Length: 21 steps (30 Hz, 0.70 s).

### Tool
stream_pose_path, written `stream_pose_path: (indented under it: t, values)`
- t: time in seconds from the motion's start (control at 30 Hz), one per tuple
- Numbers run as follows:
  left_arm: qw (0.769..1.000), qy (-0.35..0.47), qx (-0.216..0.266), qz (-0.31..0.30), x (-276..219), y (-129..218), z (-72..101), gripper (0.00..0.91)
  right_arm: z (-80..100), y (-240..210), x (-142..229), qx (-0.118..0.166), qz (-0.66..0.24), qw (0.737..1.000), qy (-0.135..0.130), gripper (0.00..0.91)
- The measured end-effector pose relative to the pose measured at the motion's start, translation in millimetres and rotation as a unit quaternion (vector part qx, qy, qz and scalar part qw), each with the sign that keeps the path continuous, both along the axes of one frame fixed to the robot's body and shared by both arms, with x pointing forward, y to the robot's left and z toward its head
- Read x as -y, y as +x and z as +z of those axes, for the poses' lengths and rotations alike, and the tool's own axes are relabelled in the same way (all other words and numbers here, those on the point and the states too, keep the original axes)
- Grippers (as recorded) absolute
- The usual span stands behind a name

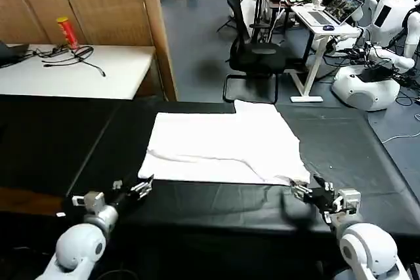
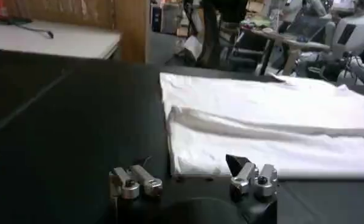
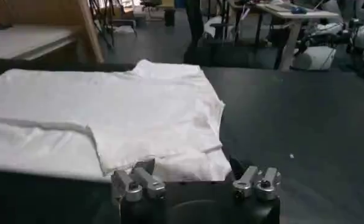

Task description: Fold and organize the clothes.

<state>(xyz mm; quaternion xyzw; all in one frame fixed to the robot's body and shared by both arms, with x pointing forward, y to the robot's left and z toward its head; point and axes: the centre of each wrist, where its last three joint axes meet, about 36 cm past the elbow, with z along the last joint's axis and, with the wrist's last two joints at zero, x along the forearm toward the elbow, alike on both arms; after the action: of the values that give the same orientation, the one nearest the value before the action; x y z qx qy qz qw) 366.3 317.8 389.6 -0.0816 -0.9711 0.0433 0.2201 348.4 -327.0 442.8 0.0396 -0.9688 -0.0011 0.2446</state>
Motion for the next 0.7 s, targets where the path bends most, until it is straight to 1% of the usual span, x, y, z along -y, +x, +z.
stream_pose_path:
  t: [0.03, 0.07, 0.1, 0.17, 0.2, 0.23, 0.27, 0.3, 0.33, 0.37, 0.4, 0.5, 0.63, 0.7]
  values:
    - [1.0, 0.0, -0.001, 0.0, -0.4, 0.4, -0.7, 0.878, -0.9, 1.0, 0.5, 0.001, 0.0, 1.0, 0.0, 0.751]
    - [1.0, 0.0, -0.002, 0.001, -1.1, 1.1, -1.8, 0.878, -2.3, 2.4, 0.7, 0.001, 0.002, 1.0, 0.001, 0.722]
    - [1.0, 0.001, -0.003, 0.002, -1.8, 1.7, -2.6, 0.878, -3.4, 3.5, 0.7, 0.001, 0.003, 1.0, 0.001, 0.605]
    - [1.0, 0.001, -0.004, 0.002, -2.9, 2.4, -4.0, 0.829, -5.8, 6.4, 0.8, 0.001, 0.006, 1.0, -0.001, 0.488]
    - [1.0, 0.002, -0.004, 0.002, -3.4, 2.8, -4.8, 0.644, -6.8, 8.2, 0.4, 0.001, 0.008, 1.0, -0.002, 0.332]
    - [1.0, 0.002, -0.004, 0.002, -3.9, 3.2, -5.7, 0.488, -8.0, 9.6, 0.6, 0.001, 0.008, 1.0, -0.002, 0.166]
    - [1.0, 0.002, -0.005, 0.003, -4.4, 3.8, -6.8, 0.38, -8.9, 10.7, 0.5, 0.0, 0.008, 1.0, -0.002, 0.107]
    - [1.0, 0.002, -0.005, 0.003, -4.9, 4.2, -7.8, 0.166, -9.4, 11.4, 0.2, 0.0, 0.009, 1.0, -0.001, 0.049]
    - [1.0, 0.002, -0.006, 0.004, -5.4, 4.8, -8.7, 0.146, -9.5, 11.7, 0.1, 0.0, 0.01, 1.0, -0.001, 0.049]
    - [1.0, 0.003, -0.006, 0.006, -6.0, 5.4, -9.6, 0.049, -9.4, 11.8, -0.1, 0.0, 0.01, 1.0, -0.001, 0.029]
    - [1.0, 0.003, -0.007, 0.007, -6.6, 5.7, -10.3, 0.0, -9.2, 11.8, 0.0, 0.0, 0.011, 1.0, -0.001, 0.02]
    - [1.0, 0.001, -0.007, 0.007, -7.2, 5.9, -10.5, 0.0, -7.0, 10.2, -0.4, -0.005, 0.009, 1.0, -0.006, 0.0]
    - [1.0, 0.001, -0.009, 0.004, -5.9, 2.2, -9.0, 0.0, -0.9, 5.3, -0.6, -0.033, 0.0, 0.999, -0.006, 0.0]
    - [1.0, 0.005, -0.014, 0.001, -4.6, -0.9, -7.3, 0.0, 5.5, 2.1, -0.7, -0.048, -0.005, 0.999, -0.006, 0.0]
